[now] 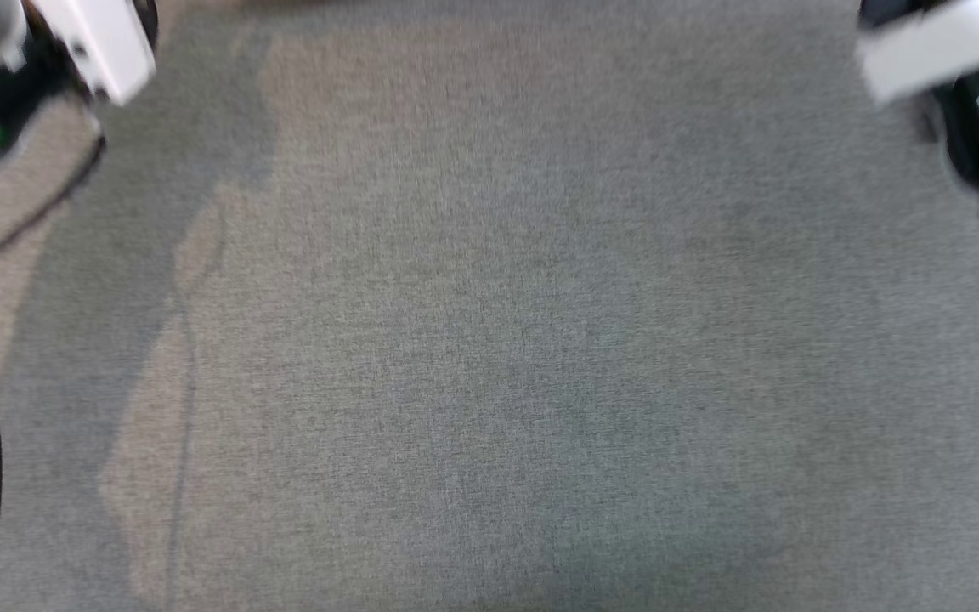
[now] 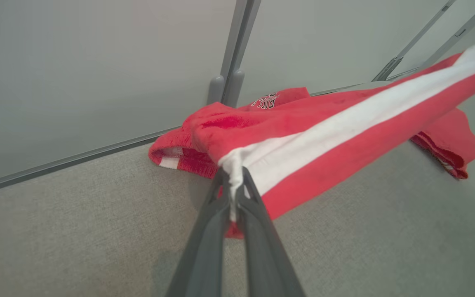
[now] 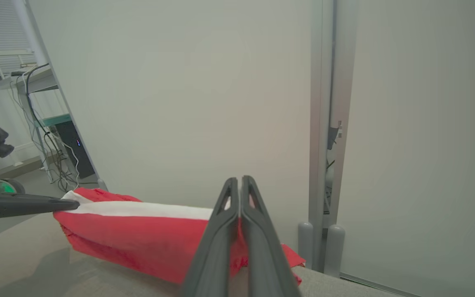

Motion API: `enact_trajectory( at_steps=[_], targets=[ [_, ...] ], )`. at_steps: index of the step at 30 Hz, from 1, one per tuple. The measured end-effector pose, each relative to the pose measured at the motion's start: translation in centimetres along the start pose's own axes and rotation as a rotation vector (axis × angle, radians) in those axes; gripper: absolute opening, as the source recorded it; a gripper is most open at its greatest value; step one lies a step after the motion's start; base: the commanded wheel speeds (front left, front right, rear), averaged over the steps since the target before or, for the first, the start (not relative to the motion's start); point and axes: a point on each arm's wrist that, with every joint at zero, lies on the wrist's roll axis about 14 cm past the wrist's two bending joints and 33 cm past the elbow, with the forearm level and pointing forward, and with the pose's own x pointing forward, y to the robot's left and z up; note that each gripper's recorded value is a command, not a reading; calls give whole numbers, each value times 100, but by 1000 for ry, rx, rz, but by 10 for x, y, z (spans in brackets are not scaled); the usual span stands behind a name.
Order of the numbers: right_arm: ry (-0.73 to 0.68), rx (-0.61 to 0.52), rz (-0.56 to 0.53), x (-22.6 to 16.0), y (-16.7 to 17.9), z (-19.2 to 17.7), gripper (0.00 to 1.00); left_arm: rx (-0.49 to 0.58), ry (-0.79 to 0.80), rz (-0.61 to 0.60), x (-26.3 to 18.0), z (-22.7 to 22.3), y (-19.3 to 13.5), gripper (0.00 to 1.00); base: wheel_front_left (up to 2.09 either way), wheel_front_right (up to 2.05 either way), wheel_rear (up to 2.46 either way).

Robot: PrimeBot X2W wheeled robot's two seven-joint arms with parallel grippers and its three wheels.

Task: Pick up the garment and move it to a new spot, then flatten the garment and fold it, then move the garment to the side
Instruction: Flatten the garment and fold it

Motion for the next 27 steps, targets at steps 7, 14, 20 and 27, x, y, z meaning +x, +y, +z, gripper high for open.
enact_trajectory(
  at_steps=[7, 14, 20, 27],
  targets=[
    [200, 48, 12, -71, 28, -29, 0, -69, 106, -21, -50, -49, -33, 0, 0, 0, 0],
    [427, 82, 59, -140, 57, -43, 0, -24, 147, -5, -98, -85, -68, 0, 0, 0, 0],
    [594, 130, 61, -194, 73, -52, 0, -18, 253, -14, -136, -130, -104, 0, 0, 0, 0],
    [755, 286, 85, -262, 108, -68, 0, -61, 428, -71, -186, -176, -146, 0, 0, 0, 0]
  ],
)
